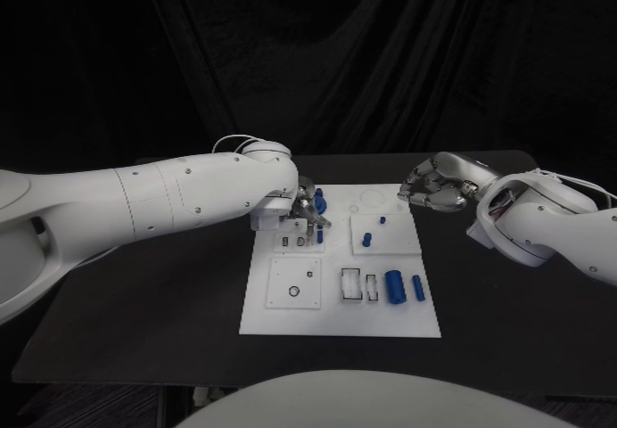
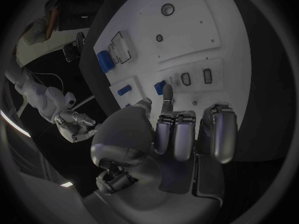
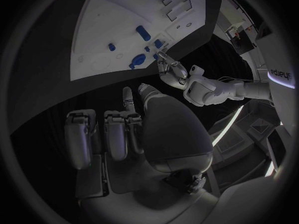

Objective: Assemble the parts on the task board

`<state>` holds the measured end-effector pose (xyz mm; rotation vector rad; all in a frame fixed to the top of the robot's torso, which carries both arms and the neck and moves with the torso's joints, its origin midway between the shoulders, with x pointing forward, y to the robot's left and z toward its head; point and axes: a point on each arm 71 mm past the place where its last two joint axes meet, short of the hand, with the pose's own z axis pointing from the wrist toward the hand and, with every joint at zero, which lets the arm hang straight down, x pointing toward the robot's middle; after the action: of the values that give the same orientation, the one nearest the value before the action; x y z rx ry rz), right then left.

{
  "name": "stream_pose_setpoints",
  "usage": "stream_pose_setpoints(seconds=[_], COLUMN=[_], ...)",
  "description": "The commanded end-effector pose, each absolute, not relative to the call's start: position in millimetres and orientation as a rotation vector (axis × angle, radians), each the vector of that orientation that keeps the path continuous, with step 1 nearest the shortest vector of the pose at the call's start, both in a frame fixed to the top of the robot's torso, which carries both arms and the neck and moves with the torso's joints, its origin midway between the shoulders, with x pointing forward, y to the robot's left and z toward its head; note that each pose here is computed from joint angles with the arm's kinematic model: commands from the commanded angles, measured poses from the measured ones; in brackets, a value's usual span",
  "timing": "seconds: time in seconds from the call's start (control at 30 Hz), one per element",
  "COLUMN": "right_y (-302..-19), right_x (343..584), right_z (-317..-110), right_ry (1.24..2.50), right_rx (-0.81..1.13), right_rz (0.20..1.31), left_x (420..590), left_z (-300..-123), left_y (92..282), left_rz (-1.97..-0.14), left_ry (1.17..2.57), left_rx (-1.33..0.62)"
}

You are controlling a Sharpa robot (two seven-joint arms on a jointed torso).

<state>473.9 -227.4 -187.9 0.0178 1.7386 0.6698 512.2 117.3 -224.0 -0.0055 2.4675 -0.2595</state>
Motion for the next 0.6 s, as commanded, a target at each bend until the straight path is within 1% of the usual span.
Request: stream_pose_setpoints(seconds=[0.03,0.37,0.6], right_y=[-227.6,-227.2,-228.5], right_x=[473.5,472.9,472.6], right_z=[-189.9,-190.3,-190.8], right_ry=[1.762,1.769,1.777], right_rx=[0.021,0.017,0.018], right_rz=[0.656,0.659,0.654], left_x=[512.1,511.0,510.6], left_z=[-226.4,-232.9,-234.2], left_y=[115.9,116.3,116.6], left_rz=[-0.283,-0.284,-0.286], left_ry=[2.467,2.477,2.477], left_rx=[-0.017,-0.022,-0.025])
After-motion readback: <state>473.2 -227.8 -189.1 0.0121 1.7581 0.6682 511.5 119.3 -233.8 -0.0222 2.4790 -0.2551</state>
